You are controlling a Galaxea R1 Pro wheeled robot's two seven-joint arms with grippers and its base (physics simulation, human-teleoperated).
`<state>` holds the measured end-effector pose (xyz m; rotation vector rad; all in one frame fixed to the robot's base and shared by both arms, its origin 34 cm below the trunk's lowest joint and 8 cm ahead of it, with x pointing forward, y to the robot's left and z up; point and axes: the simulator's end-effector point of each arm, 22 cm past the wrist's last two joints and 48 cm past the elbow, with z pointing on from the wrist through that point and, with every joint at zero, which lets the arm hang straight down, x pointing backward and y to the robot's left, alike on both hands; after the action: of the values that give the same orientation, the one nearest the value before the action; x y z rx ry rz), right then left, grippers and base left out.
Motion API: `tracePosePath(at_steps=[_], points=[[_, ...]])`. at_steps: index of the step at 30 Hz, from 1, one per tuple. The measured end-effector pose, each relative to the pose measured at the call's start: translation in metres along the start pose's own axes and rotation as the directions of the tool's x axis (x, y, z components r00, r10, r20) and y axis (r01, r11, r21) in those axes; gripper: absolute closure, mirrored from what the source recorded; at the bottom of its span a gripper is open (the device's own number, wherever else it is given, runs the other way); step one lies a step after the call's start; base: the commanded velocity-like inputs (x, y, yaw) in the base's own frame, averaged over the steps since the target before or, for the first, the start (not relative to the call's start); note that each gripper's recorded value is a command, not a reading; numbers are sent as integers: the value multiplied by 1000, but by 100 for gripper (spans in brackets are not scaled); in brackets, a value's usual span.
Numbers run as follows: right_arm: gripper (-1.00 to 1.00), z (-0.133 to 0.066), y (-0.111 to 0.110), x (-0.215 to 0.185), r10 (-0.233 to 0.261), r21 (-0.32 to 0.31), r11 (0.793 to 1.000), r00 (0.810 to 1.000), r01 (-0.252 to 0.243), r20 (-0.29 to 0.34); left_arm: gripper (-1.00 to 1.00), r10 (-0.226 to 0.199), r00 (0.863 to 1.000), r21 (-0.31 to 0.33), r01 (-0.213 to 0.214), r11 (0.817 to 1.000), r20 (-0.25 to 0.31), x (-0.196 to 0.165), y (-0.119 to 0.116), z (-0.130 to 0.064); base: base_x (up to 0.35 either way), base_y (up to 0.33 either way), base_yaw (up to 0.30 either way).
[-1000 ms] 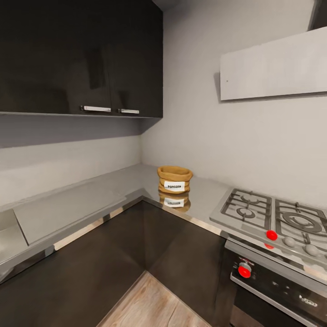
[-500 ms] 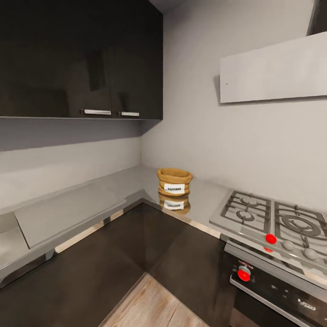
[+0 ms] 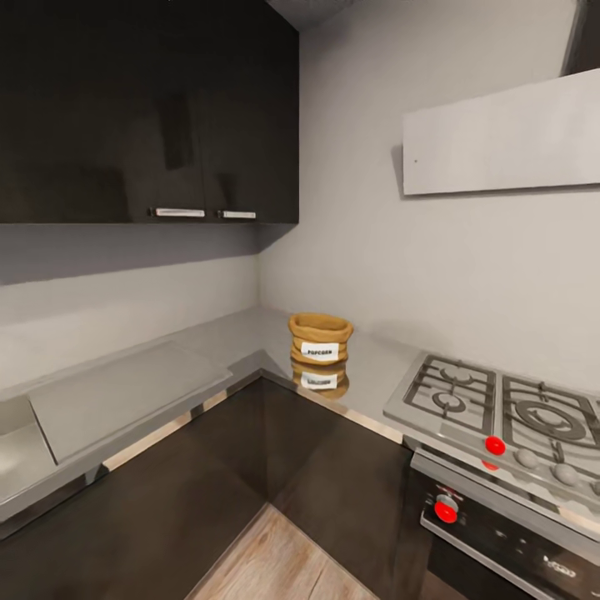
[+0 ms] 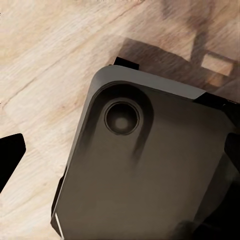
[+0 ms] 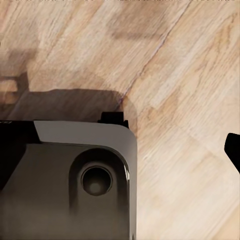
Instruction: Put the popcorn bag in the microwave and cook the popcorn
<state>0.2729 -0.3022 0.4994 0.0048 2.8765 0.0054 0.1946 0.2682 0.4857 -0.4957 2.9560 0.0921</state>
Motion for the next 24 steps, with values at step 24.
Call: tracePosePath(at_steps=[24], points=[[-100, -34, 0, -6, 0, 0, 1000, 1000, 0, -4, -100, 2, 1000, 0, -2, 1000, 0, -3, 2, -35, 0, 0, 0]])
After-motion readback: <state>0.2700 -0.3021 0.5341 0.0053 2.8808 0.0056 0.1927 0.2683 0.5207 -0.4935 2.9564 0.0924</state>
